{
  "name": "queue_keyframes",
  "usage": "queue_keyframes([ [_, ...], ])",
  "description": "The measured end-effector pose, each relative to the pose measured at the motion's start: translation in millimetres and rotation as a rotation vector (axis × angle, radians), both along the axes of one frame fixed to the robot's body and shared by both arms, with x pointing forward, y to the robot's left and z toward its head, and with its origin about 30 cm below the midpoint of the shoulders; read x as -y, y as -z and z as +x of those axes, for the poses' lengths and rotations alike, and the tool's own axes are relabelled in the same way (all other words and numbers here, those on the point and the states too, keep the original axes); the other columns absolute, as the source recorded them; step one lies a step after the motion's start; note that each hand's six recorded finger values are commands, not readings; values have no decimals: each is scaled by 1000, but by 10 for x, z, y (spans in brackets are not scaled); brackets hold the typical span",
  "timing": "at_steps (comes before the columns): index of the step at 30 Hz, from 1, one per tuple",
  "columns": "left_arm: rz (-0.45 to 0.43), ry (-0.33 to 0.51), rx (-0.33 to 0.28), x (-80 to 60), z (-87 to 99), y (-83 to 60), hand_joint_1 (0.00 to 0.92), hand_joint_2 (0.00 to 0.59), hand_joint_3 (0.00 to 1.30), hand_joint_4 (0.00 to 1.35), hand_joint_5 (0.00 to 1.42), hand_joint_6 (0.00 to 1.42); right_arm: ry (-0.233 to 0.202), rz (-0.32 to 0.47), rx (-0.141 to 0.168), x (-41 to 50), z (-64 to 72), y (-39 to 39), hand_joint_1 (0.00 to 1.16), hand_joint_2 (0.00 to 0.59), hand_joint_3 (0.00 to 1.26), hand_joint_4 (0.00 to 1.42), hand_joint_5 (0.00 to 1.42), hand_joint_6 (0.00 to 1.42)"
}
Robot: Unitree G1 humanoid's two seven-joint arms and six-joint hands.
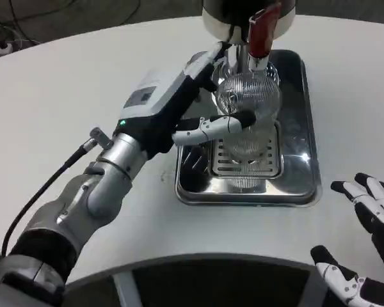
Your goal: Grasp the cup under the faucet to collect the drink, then remove the cup.
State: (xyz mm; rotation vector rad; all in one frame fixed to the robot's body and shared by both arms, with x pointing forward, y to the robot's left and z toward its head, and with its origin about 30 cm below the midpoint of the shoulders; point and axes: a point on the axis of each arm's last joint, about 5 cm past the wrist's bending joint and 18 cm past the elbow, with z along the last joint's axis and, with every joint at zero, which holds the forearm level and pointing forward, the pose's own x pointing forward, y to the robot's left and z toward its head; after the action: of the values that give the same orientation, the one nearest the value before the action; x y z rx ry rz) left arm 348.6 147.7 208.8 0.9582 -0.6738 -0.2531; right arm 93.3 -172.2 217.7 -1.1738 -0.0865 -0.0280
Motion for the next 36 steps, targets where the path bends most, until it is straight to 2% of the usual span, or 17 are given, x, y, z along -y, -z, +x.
queue_keyframes([
  [8, -40, 49, 15, -119, -94, 44, 68, 93, 50, 64, 346, 485, -8, 8, 4, -11, 16, -8, 439, 414, 106, 0, 0, 0],
  [11, -97, 74, 48, -222, -178, 43, 68, 93, 60, 76, 355, 486, -8, 10, 6, -11, 22, -11, 439, 414, 106, 0, 0, 0],
  [14, -145, 77, 83, -306, -240, -4, 68, 92, 63, 92, 359, 495, -7, 10, 5, -9, 25, -11, 439, 414, 109, 0, 0, 0],
  [19, -212, 116, 150, -391, -369, -112, 17, 105, 161, 203, 376, 500, -8, 15, 7, -12, 32, -13, 439, 414, 113, 0, 0, 0],
  [22, -245, 153, 186, -418, -452, -186, 1, 110, 211, 237, 370, 412, -13, 18, 10, -19, 40, -15, 439, 414, 114, 0, 0, 0],
  [26, -302, 229, 227, -434, -525, -354, 0, 113, 241, 255, 359, 341, -18, 22, 13, -30, 52, -18, 439, 414, 114, 0, 0, 0],
  [28, -328, 269, 227, -431, -548, -417, 0, 111, 238, 248, 359, 326, -18, 22, 12, -32, 56, -16, 439, 414, 114, 0, 0, 0],
  [30, -382, 344, 188, -411, -571, -500, 0, 110, 227, 239, 352, 311, -20, 22, 16, -38, 64, -19, 439, 414, 114, 0, 0, 0],
  [36, -441, 458, 91, -375, -578, -707, 0, 109, 192, 172, 292, 256, -22, 21, 19, -45, 71, -22, 439, 414, 114, 0, 0, 0],
])
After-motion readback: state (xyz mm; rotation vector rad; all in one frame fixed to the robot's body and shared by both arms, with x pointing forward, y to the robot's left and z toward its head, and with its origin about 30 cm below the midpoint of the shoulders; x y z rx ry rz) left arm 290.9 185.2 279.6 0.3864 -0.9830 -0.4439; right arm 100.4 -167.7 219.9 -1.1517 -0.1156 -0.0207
